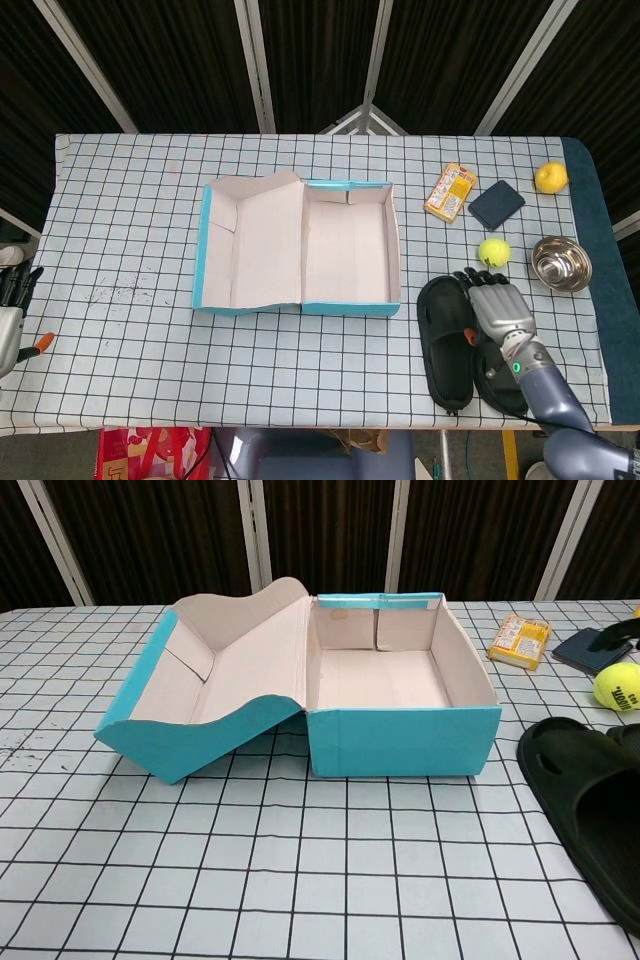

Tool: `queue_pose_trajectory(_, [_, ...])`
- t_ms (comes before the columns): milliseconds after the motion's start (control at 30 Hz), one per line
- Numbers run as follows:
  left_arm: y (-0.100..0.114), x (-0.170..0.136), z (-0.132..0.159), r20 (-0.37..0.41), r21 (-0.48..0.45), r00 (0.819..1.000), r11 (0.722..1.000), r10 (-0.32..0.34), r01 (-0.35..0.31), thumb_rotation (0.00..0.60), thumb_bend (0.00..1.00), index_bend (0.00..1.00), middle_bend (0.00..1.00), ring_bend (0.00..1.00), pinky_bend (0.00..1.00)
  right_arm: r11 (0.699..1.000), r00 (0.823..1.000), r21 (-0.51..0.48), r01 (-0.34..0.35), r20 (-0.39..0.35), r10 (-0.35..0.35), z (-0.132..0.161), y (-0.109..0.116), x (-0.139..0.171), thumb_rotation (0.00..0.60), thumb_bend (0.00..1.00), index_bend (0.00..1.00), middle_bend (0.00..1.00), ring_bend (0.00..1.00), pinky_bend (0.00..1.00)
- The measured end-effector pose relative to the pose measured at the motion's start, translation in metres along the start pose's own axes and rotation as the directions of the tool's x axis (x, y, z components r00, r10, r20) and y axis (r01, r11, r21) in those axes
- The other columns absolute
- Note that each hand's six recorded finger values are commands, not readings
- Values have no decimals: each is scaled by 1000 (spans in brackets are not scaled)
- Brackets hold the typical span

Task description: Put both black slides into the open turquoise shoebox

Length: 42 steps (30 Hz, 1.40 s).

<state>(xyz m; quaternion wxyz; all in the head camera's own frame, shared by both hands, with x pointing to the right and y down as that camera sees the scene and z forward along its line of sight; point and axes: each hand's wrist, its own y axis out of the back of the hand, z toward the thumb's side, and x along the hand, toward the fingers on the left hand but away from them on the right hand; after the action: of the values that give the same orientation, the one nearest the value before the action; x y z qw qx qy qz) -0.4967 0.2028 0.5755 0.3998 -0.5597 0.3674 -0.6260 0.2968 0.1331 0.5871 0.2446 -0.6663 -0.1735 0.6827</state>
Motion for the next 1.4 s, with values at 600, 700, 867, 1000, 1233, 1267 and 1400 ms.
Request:
queue_pose_trajectory(600, [-1,3,-5,-15,-5,1000,1000,-9,9,600,283,95,0,0,90,990,991,80,-117,71,111,19,-13,-32,600,317,0,51,65,65])
queue_pose_trajectory(700, [-2,3,-5,-15,-4,1000,1000,-11,11,600,284,96,0,0,89,987,988,95,-126,98,117,16,-16,-33,600,317,0,51,66,64])
queue_pose_trajectory(867, [-3,3,-3,-11,4,1000,1000,-14,14,600,284,97,0,0,90,983,986,129,-127,128,110,12,-18,-36,600,315,0,51,65,65])
queue_pose_trajectory(1000, [-5,4,-1,-10,12,1000,1000,-17,17,600,284,99,0,0,90,982,985,128,-137,122,121,14,-21,-37,600,314,0,51,65,65])
queue_pose_trajectory(1233, [-6,4,0,-12,16,1000,1000,-20,20,600,284,102,0,0,90,978,983,131,-160,107,147,17,-27,-42,600,313,0,51,65,65])
queue_pose_trajectory(1267, [-5,4,-1,-14,14,1000,1000,-19,19,600,284,102,0,0,89,978,983,131,-164,109,150,17,-28,-43,600,313,0,51,65,65])
queue_pose_trajectory(1400, [-6,5,-2,-19,16,1000,1000,-22,22,600,284,102,0,0,90,977,981,128,-172,110,159,16,-32,-48,600,314,0,51,65,64])
